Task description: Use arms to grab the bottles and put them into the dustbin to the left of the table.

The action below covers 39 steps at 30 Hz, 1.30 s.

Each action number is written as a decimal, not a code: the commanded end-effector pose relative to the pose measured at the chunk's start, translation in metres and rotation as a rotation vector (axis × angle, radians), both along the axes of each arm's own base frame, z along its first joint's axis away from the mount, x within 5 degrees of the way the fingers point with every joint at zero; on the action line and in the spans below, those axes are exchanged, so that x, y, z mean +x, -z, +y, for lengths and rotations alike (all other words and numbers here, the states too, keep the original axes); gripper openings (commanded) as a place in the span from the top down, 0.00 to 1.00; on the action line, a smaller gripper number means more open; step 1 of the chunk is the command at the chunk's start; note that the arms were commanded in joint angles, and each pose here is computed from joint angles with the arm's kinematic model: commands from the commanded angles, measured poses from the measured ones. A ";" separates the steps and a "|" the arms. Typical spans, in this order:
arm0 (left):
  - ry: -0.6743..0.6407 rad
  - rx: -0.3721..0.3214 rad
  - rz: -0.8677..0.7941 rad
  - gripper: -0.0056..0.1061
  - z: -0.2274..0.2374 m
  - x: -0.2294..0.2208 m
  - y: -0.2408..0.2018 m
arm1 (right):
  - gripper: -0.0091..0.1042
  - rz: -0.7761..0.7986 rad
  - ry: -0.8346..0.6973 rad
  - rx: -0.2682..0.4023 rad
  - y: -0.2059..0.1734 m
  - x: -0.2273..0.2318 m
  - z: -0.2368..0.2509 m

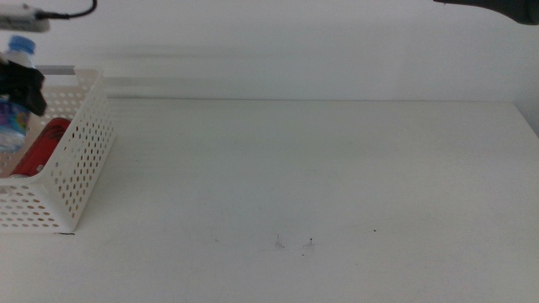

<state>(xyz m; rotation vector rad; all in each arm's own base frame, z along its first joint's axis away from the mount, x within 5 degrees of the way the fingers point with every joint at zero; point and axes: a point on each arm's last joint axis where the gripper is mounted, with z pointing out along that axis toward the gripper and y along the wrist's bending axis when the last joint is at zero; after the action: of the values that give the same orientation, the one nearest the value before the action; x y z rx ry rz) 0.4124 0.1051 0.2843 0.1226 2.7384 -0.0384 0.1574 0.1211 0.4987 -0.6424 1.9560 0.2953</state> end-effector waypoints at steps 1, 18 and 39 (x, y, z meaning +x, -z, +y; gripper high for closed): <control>0.011 -0.022 -0.035 0.96 -0.001 0.007 0.001 | 0.12 -0.011 -0.001 0.003 -0.003 -0.001 -0.001; 0.060 -0.035 0.076 0.11 -0.001 0.013 0.031 | 0.12 -0.011 -0.001 0.003 -0.003 -0.001 -0.001; 0.251 0.003 -0.573 0.11 -0.127 -0.145 -0.165 | 0.12 -0.011 -0.001 0.003 -0.003 -0.001 -0.001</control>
<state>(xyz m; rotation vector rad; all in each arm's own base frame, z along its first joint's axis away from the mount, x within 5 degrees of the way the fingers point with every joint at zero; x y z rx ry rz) 0.2841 -0.0118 0.4384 0.4089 2.2331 -0.0451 0.1574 0.1211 0.4987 -0.6424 1.9560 0.2953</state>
